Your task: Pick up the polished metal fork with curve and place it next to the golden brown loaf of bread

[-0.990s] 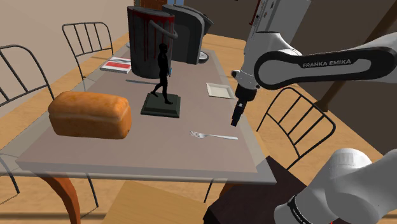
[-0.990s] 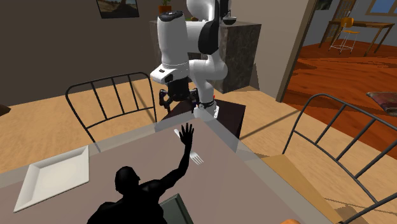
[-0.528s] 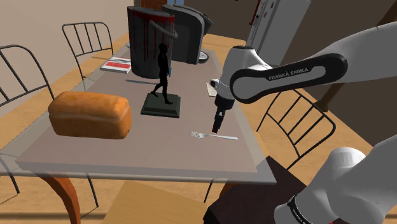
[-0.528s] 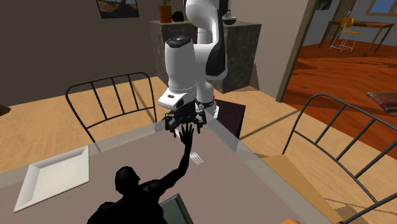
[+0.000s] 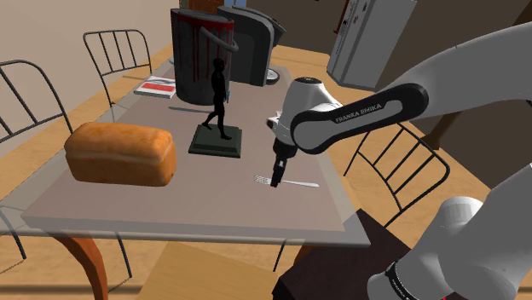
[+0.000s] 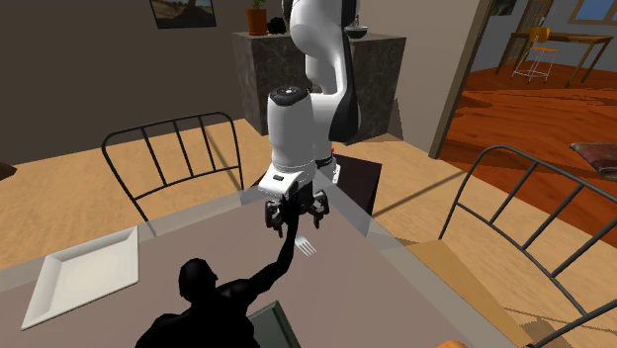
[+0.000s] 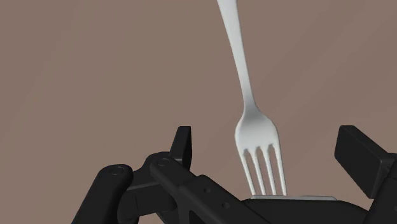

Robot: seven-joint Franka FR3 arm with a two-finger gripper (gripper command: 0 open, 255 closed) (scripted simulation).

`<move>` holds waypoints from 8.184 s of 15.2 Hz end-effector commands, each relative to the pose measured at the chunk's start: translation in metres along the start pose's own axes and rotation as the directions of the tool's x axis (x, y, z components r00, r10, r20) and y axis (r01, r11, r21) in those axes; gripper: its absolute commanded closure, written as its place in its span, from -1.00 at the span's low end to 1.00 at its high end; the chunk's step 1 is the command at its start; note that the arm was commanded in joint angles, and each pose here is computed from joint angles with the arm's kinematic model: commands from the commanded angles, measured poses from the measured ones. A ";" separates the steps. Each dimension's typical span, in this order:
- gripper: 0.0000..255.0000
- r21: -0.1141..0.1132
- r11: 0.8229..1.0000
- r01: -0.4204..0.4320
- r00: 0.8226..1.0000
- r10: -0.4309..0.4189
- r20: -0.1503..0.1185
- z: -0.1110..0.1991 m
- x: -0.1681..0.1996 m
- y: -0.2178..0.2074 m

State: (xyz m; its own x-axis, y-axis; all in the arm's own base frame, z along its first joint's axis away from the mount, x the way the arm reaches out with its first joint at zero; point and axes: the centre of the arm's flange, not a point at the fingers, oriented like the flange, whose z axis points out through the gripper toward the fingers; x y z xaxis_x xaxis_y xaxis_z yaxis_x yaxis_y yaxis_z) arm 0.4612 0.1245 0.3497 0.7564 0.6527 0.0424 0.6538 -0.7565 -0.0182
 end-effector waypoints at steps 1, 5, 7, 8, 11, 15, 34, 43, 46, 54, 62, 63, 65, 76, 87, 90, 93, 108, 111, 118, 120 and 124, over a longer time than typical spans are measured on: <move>-1.00 0.000 1.000 0.001 1.000 -0.001 -0.001 0.011 0.001 0.000; -1.00 0.000 1.000 0.001 1.000 -0.001 -0.001 0.019 0.001 0.000; -1.00 0.000 1.000 0.001 1.000 -0.001 -0.001 0.019 0.001 0.000; -1.00 0.000 1.000 0.001 1.000 -0.001 -0.001 0.019 0.001 0.000; 1.00 0.000 1.000 0.001 1.000 -0.001 -0.001 0.019 0.001 0.000; 1.00 0.000 1.000 0.001 1.000 -0.001 -0.001 0.019 0.000 0.000; 1.00 0.000 1.000 0.001 1.000 -0.001 -0.001 -0.055 0.004 -0.001; 1.00 0.000 1.000 0.001 1.000 -0.001 -0.001 -0.102 0.006 -0.002; 1.00 0.000 1.000 0.001 1.000 -0.001 -0.001 -0.118 0.006 -0.002; 1.00 0.000 1.000 0.001 1.000 -0.001 -0.001 -0.160 0.008 -0.003; 1.00 0.000 1.000 0.001 1.000 -0.001 -0.001 -0.203 0.010 -0.004; 1.00 0.000 1.000 0.001 1.000 -0.001 -0.001 -0.208 0.010 -0.004; 1.00 0.000 1.000 0.001 1.000 -0.001 -0.001 -0.207 0.020 -0.013; 1.00 0.000 1.000 0.001 1.000 -0.001 -0.001 -0.202 0.122 -0.116; 1.00 0.000 1.000 0.001 1.000 -0.001 -0.001 -0.196 0.225 -0.219; 1.00 0.000 1.000 0.001 1.000 -0.001 -0.001 -0.189 0.250 -0.244; 1.00 0.000 1.000 0.001 1.000 -0.001 -0.001 -0.174 0.249 -0.244; 1.00 0.000 1.000 0.001 1.000 -0.001 -0.001 -0.095 0.246 -0.243; 1.00 0.000 1.000 0.001 1.000 -0.001 -0.001 -0.079 0.245 -0.242; 1.00 0.000 1.000 0.001 1.000 -0.001 -0.001 -0.042 0.244 -0.242; 1.00 0.000 1.000 0.001 1.000 -0.001 -0.001 -0.031 0.243 -0.242; 1.00 0.000 1.000 0.001 1.000 -0.001 -0.001 -0.010 0.242 -0.241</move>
State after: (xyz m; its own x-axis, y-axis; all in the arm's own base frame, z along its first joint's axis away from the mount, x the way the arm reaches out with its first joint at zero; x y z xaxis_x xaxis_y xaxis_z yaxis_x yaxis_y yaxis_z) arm 0.4864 0.4652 0.3797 0.7561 0.6531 0.0424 0.6542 -0.7561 -0.0179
